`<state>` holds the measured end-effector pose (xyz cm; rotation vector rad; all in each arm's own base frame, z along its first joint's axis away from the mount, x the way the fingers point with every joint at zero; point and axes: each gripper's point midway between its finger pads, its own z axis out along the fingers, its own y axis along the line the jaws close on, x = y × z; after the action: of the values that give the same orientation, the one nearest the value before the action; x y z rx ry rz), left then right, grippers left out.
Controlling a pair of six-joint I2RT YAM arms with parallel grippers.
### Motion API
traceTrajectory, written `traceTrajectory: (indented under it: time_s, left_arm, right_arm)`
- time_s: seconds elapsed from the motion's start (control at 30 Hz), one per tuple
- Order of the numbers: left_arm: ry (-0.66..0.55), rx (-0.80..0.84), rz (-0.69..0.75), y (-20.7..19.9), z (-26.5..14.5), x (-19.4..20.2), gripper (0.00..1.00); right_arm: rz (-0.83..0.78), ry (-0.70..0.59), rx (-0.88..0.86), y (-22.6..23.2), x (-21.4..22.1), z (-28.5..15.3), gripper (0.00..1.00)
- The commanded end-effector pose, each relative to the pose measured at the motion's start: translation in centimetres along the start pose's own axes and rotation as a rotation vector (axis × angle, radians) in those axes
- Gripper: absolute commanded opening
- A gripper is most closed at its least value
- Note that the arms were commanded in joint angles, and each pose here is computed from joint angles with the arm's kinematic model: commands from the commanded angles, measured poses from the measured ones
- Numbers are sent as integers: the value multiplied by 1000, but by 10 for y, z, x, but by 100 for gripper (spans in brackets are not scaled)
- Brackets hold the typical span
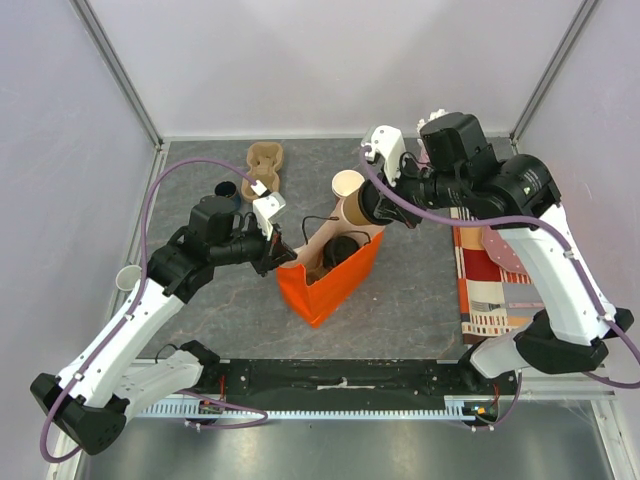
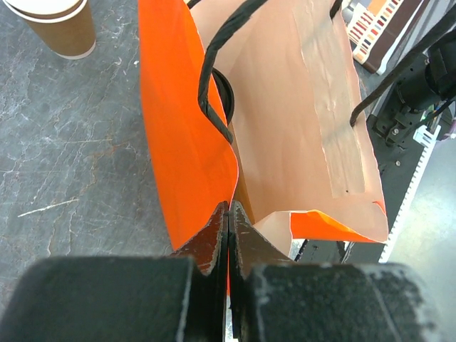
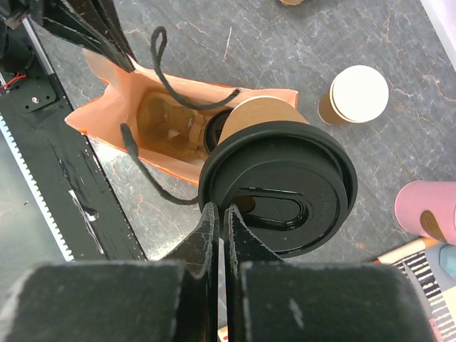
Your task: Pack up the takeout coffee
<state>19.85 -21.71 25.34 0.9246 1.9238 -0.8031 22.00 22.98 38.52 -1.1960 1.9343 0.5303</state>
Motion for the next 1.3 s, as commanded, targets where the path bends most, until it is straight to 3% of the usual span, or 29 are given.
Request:
traceTrajectory:
  time_s: [0.0,0.83,1.27]
  left_arm:
    - [-19,17,-29,-6,-4,-9,2]
    - [-47,-16,-134,-3,-6,-20,2]
    - [-51,-4,-134,-3,-3,-21,2]
  right_arm:
    - [-30,-7,-2,12,-6,-9,0]
    - [-135,146,-309,97,10,56,0]
    - [-250,254,-352,117,28,103,0]
